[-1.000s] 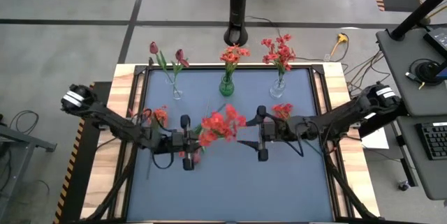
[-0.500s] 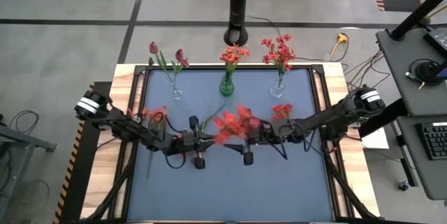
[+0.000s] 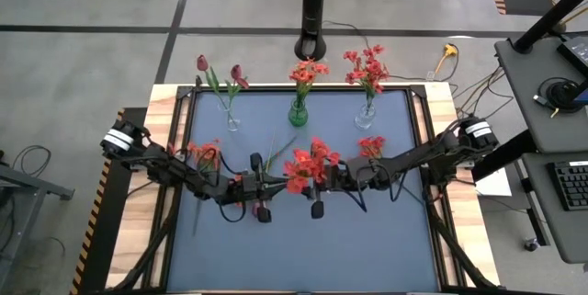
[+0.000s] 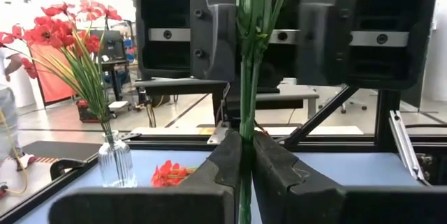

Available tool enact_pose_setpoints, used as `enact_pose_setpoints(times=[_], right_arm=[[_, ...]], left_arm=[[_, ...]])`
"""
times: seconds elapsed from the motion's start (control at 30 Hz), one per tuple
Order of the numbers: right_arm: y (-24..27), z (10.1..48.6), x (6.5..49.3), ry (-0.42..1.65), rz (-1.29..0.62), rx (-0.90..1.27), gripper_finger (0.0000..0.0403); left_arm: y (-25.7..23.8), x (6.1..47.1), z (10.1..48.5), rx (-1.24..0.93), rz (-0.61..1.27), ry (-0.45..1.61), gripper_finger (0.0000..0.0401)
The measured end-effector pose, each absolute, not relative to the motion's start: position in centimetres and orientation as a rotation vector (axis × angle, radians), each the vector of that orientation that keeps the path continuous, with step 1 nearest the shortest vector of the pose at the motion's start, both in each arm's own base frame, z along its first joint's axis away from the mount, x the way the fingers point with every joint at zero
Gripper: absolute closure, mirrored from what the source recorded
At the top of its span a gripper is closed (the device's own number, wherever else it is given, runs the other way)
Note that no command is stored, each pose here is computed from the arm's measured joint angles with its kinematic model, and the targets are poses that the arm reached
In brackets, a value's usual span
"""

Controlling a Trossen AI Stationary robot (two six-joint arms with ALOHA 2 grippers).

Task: Sort flowers into vase by color
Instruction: Put the left red flowers into the right transparent vase

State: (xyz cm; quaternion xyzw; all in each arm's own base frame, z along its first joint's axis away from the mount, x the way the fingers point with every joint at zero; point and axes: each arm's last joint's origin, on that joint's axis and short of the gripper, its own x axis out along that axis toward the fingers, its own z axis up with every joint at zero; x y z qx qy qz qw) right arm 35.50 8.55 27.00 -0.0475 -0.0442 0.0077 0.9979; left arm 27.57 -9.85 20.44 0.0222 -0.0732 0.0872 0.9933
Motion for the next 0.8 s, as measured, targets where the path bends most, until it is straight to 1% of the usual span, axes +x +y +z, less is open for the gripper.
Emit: enact_pose_setpoints(times=[0.13, 0.2, 0.37, 0.5, 0.63, 0.8], right_arm=[[8.5, 27.0, 35.4, -0.09, 0.012, -0.11, 0.0356], [8.5, 27.1, 35.4, -0.09, 0.012, -0.111, 0.038], [8.4, 27.6, 35.0, -0.075, 0.013, -0.082, 0.0377], [7.7, 28.5, 34.0, -0.007, -0.003, -0.065, 0.0376], [6.1, 30.1, 32.2, 0.069, -0.082, -0.053, 0.0376], [3.6, 31.7, 29.5, 0.174, -0.211, -0.043, 0.0375]], left_arm=[[-9.8, 27.6, 20.5, 0.031, 0.174, -0.15, 0.0391], [-9.8, 27.6, 20.5, 0.024, 0.173, -0.151, 0.0388], [-9.7, 27.2, 21.1, -0.04, 0.17, -0.149, 0.0357], [-9.4, 26.6, 21.5, -0.051, 0.176, -0.073, 0.032], [-9.1, 25.8, 22.0, -0.053, 0.18, 0.024, 0.0294], [-8.5, 24.4, 23.4, -0.057, 0.182, 0.067, 0.0279]])
